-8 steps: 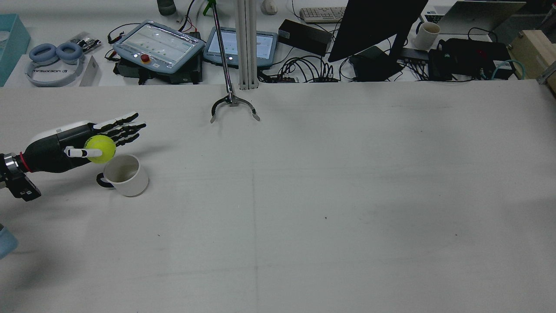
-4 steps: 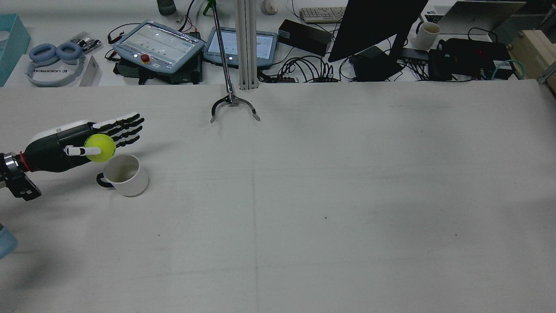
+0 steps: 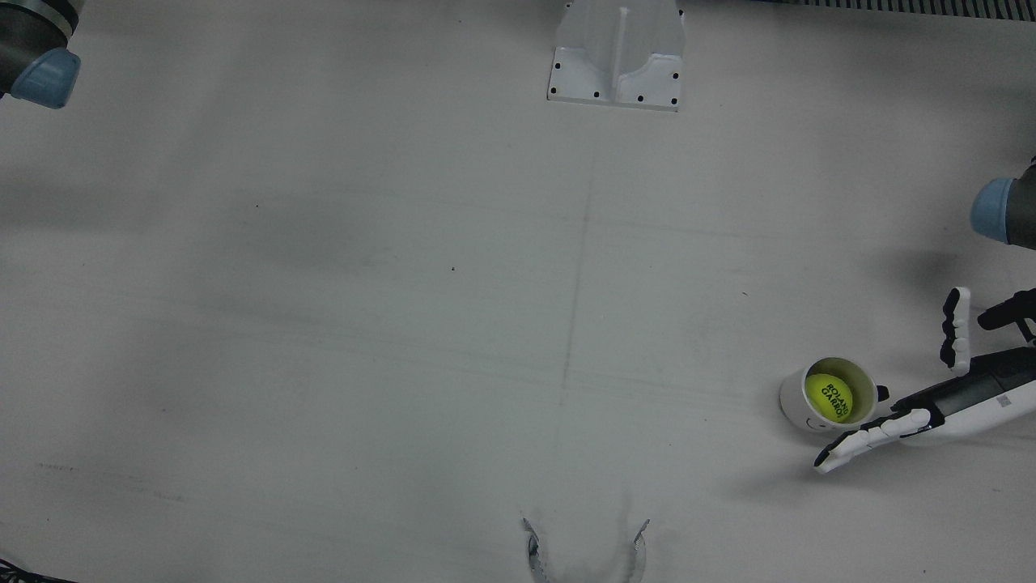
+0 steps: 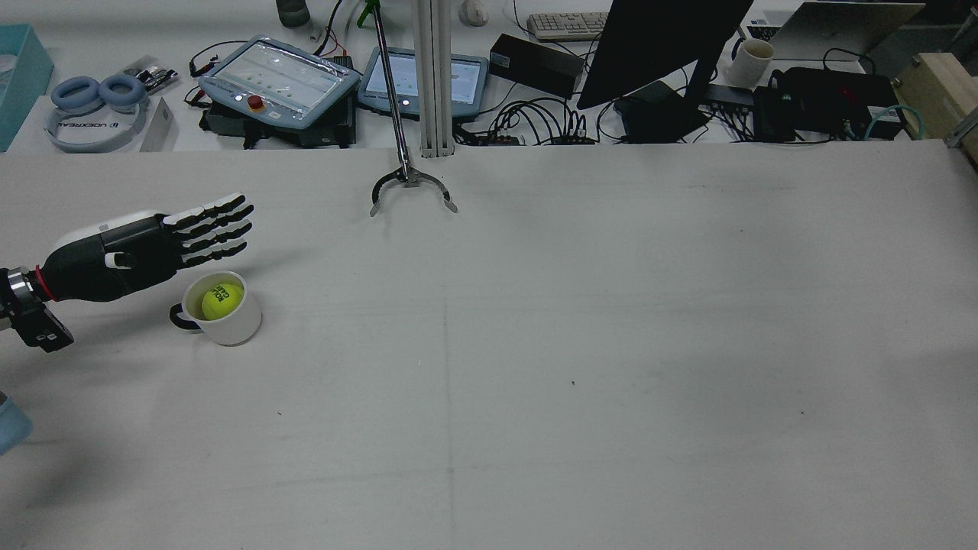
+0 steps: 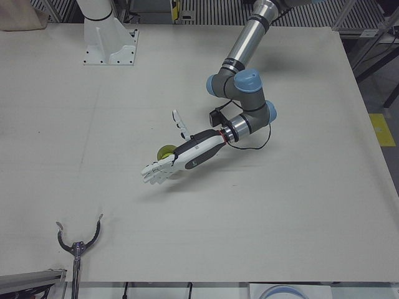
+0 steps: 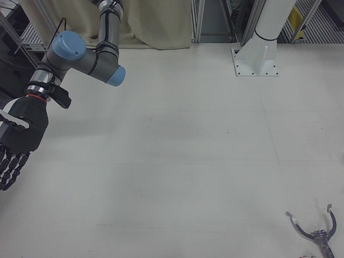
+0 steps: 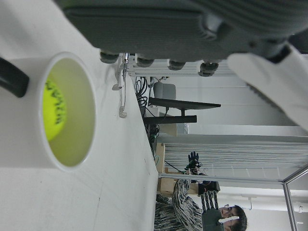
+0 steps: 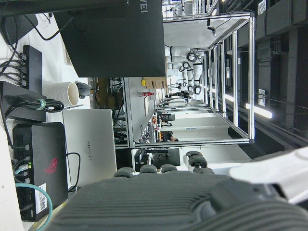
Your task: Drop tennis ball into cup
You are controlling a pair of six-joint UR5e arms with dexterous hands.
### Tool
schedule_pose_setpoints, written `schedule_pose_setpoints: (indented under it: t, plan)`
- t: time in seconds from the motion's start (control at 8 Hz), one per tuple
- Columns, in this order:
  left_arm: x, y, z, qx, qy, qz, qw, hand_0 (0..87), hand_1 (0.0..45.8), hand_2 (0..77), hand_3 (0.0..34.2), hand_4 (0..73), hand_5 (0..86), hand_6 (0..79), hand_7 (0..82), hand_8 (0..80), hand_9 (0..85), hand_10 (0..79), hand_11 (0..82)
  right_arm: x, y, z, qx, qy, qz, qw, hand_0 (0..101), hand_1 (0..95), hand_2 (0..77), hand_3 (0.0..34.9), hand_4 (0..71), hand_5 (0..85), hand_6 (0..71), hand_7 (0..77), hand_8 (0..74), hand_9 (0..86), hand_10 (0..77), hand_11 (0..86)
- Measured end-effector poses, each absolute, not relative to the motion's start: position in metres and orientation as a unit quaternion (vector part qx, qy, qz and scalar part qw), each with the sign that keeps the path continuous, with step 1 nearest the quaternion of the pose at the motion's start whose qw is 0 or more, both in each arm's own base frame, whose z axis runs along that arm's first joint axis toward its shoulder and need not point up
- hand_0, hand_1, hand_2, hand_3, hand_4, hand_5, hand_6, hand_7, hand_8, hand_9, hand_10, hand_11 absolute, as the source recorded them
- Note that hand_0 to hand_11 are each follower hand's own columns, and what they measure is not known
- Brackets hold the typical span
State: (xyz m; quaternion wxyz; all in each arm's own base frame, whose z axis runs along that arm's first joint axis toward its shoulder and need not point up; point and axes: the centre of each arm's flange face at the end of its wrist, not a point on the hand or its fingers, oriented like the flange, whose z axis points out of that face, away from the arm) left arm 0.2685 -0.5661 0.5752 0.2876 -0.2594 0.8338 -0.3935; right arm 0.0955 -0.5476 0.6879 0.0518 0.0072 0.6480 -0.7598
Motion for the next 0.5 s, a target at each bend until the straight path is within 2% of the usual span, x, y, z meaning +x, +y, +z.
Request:
schedule_pose_setpoints:
  t: [0.25,0.38,0.5]
  plan:
    - [0.241,-0.578,0.575,-0.241,0.839,-0.402,0.278,23.2,1.1,2.2,13.7,9.8,0.0,0.0,2.7,0.5,0.5,0.0,0.5,0.096,-0.548,0.688,0.007,0.648,-0.76,0.052,0,0.5,0.5,0.0,0.0,0.0,0.0,0.5,0.0,0.0,0.0,0.5]
    - [0.199,-0.594,0.576,-0.211,0.843,-0.418,0.265,23.8,1.1,1.6,10.5,9.8,0.5,0.0,4.9,0.5,0.5,0.0,0.0,0.096,-0.548,0.688,0.007,0.648,-0.76,0.052,0,0.5,0.5,0.0,0.0,0.0,0.0,0.0,0.0,0.0,0.0,0.5]
    - [0.148,-0.608,0.579,-0.176,0.845,-0.44,0.25,23.8,1.1,1.6,10.2,10.9,0.0,0.0,4.9,0.5,0.5,0.0,0.0,0.096,-0.548,0.688,0.007,0.648,-0.76,0.052,0,0.5,0.5,0.0,0.0,0.0,0.0,0.0,0.0,0.0,0.0,0.5]
